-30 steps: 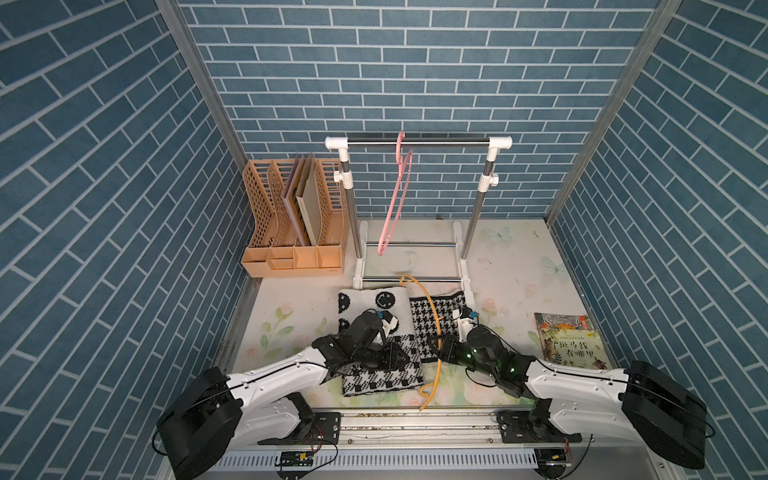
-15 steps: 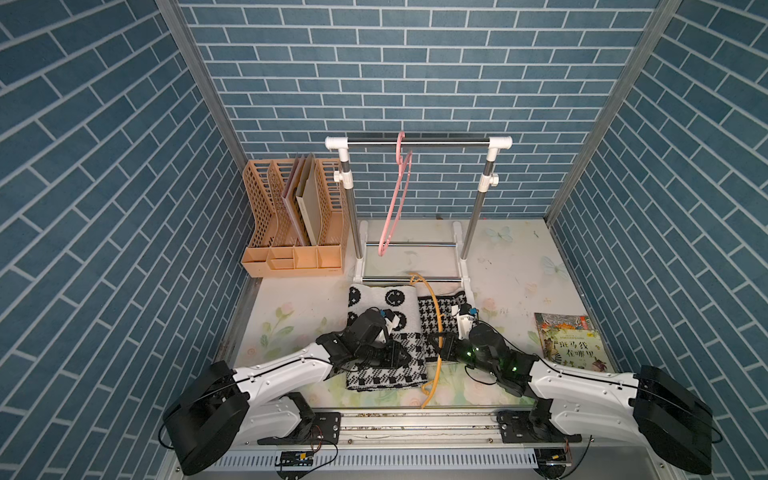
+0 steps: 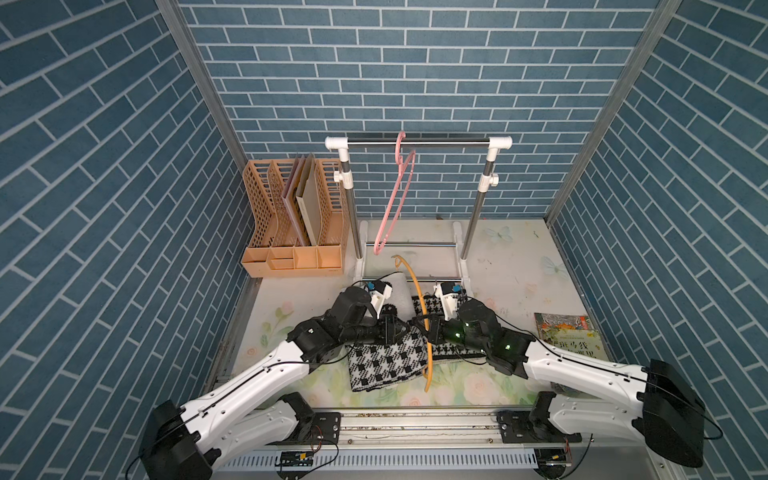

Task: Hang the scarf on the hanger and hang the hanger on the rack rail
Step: Hang the scarf on the hanger, then place the hanger at the clothesline.

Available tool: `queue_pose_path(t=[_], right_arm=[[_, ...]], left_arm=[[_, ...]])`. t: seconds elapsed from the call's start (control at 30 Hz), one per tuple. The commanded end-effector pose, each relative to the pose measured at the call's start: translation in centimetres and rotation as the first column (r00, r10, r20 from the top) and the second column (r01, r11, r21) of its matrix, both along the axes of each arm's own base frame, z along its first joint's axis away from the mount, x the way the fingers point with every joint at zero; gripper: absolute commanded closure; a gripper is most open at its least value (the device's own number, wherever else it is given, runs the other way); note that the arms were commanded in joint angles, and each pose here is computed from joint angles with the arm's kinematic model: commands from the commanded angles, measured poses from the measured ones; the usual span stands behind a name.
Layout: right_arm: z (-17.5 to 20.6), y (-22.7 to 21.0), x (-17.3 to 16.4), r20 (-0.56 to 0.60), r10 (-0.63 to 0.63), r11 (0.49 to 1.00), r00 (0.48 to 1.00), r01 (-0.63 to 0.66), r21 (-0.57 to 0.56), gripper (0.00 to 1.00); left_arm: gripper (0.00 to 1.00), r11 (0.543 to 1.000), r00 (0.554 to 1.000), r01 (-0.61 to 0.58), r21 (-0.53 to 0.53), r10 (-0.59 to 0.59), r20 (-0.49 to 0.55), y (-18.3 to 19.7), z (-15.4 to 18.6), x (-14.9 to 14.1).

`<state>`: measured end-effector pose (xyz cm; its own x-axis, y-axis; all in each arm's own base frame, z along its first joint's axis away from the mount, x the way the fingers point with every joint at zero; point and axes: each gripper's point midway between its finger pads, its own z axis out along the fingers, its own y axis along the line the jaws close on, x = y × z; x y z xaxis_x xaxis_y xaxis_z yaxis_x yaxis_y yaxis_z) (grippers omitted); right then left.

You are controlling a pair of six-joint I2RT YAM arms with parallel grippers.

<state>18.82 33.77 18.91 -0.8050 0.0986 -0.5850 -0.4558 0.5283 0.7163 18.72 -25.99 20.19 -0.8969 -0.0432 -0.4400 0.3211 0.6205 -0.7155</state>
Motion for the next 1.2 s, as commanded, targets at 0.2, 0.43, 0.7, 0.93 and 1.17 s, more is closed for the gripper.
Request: queue_pose_path(t=[0.2,0.43,0.7,0.93,1.17], right_arm=[[6.8,4.0,0.2,0.08,0.106,0.986,0.991,-0.115,0.123,1.0],[11.8,5.0,-0.7,0.098,0.174,0.965,0.98,-0.189,0.183,1.0],[17.6,5.1,-1.3,0.149,0.189,0.934,0.971,-0.225,0.277,1.0],[21.5,4.2,-2.0,0.196,0.194,0.914,0.961,-0.25,0.32,1.0],[22.9,3.2,-2.5,0.202,0.182,0.915,0.962,-0.241,0.325,1.0]], left_arm=[[0.6,0.962,0.978,-0.201,0.183,0.206,-0.011,6.6,0.7,1.1],[0.59,0.937,0.959,-0.279,0.211,0.282,0.019,8.4,3.8,1.5],[0.59,0.931,0.952,-0.304,0.202,0.303,0.039,8.8,7.1,2.3],[0.58,0.931,0.939,-0.343,0.126,0.336,0.073,8.5,11.0,3.2],[0.58,0.924,0.932,-0.36,0.131,0.351,0.088,8.9,11.9,3.4]])
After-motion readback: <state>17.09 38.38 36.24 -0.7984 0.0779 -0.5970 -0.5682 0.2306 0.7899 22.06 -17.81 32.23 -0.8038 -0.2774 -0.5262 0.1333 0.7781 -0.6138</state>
